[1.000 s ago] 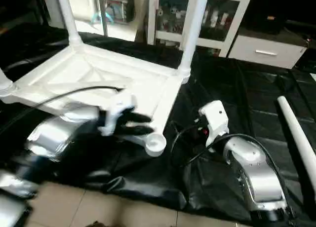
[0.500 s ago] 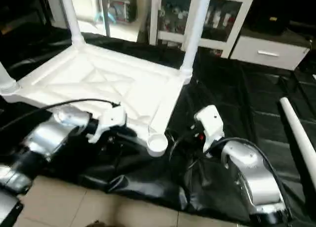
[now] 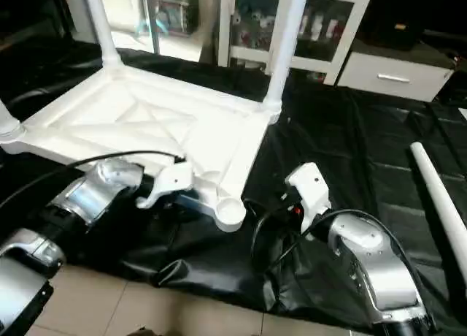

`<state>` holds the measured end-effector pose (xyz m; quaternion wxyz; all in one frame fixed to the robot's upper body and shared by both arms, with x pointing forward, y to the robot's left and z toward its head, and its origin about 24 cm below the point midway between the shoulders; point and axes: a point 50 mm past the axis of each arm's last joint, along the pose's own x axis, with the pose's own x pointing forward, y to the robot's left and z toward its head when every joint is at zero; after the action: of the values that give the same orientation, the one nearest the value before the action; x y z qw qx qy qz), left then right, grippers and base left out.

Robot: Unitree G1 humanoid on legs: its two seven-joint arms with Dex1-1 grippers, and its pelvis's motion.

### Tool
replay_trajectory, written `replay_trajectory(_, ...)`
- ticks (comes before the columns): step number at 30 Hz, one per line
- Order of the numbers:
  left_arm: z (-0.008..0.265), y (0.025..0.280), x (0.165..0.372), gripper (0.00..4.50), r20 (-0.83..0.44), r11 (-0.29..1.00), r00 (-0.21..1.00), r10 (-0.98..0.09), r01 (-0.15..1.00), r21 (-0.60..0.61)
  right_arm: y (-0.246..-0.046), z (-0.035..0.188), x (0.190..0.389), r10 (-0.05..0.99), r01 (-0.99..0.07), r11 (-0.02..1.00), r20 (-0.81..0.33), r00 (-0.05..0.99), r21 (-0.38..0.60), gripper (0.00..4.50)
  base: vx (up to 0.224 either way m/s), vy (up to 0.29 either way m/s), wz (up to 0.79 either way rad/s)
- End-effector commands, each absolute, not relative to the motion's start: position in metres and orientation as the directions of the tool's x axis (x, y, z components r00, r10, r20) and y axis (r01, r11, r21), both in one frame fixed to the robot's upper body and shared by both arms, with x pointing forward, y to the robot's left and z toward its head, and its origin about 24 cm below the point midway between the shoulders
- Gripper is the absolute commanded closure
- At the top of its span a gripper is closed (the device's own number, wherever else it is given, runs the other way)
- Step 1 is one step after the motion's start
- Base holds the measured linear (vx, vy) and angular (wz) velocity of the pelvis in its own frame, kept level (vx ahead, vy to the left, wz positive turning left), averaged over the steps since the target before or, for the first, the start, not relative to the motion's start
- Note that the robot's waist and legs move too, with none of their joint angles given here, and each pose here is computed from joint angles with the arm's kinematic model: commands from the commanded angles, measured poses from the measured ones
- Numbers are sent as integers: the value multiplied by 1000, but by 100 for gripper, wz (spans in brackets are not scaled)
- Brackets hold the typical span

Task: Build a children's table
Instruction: Rotate table base

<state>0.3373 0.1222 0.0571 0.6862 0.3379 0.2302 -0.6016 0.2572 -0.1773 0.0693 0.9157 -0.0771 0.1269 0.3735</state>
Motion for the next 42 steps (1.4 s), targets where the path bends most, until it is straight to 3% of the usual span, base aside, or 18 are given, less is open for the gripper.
replay_trajectory(1, 59, 126, 340, 251, -747, 45, 178, -641, 980, 195, -173, 73, 249, 720, -758, 651, -291, 631, -32, 0, 0, 0, 0)
replay_trajectory(4, 61, 131, 343, 271, -741, 76, 193, -643, 979, 189, -166, 71, 224, 840, -874, 480, -328, 433, 76, 0, 0, 0, 0)
replay_trajectory(12, 59, 132, 347, 328, -728, 145, 225, -647, 974, 172, -162, 72, 215, 882, -902, 406, -322, 344, 148, 0, 0, 0, 0)
replay_trajectory(23, 54, 133, 340, 370, -722, 201, 216, -657, 974, 108, -169, 74, 226, 836, -865, 493, -325, 442, 91, 0, 0, 0, 0)
replay_trajectory(27, 48, 137, 331, 371, -732, 198, 202, -651, 976, 93, -175, 74, 237, 781, -820, 571, -334, 527, 43, 0, 0, 0, 0)
replay_trajectory(31, 43, 135, 323, 372, -733, 219, 211, -646, 972, 87, -185, 68, 254, 661, -708, 706, -371, 653, 12, 0, 0, 0, 0)
replay_trajectory(42, 46, 142, 332, 374, -746, 356, 354, -564, 919, 167, -180, 68, 255, 661, -705, 709, -356, 660, 9, 0, 0, 0, 0)
